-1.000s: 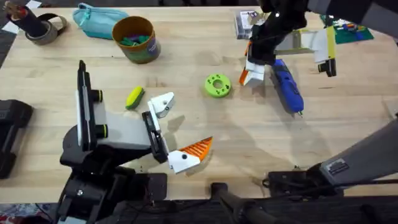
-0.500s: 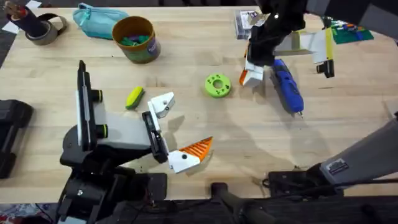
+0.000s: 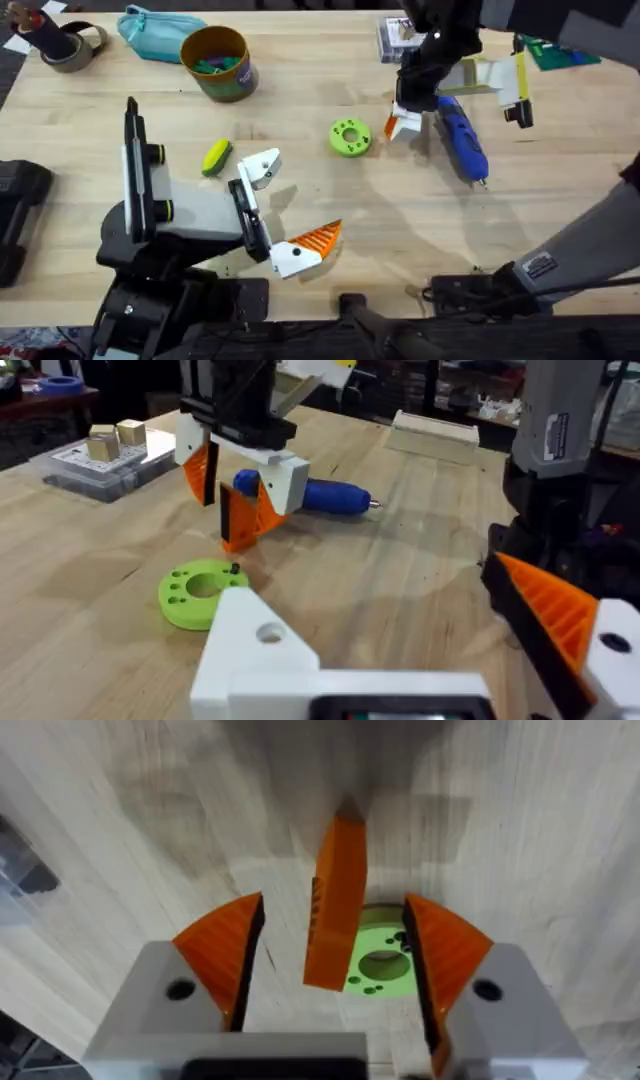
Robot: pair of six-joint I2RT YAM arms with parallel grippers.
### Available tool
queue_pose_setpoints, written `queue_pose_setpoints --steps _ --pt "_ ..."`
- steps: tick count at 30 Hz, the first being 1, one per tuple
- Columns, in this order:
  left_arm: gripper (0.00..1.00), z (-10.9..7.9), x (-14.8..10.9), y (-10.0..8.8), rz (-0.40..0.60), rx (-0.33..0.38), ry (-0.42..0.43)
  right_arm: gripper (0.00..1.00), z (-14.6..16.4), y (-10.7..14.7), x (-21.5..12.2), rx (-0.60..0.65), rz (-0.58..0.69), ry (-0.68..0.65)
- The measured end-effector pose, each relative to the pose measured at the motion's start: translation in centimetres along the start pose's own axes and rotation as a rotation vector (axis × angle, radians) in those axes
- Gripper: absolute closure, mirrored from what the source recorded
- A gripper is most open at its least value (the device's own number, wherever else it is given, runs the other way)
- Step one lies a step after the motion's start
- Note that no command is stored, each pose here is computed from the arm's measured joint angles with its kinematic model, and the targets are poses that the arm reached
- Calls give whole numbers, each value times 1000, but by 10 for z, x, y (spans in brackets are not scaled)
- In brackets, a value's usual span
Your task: Pick up the gripper from the table and insert it into the empty holder that is missing its gripper. Then pick up a screw, insert it into the mounting hole, and use the screwdriver to tighten it. Finally, clean up the table by picking up the vegetable and placing it into the bucket.
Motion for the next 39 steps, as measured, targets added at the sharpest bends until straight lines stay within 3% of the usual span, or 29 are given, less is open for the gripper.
queue_pose_setpoints --steps 6,16,26,35,39 --pt "14 0 0 0 0 0 0 279 2 -2 0 8 1 -3" --pt "13 0 0 0 0 0 0 314 4 2 0 7 29 -9" --pt "13 0 0 0 0 0 0 542 2 2 0 7 28 0" --pt "13 0 0 0 0 0 0 974 1 1 0 8 20 4" --pt "13 0 0 0 0 0 0 985 1 0 0 9 20 4"
Point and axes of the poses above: each hand's point on the last joint's axis, 136 mm out from that joint toward the fingers, its own x axis out along the fingers, its own z axis along the line the jaws close on, y = z × x, the point moved 3 cm from there along -x, back along the fingers, and after that the axes turned 1 degree about -x, right-handed, at the moved point
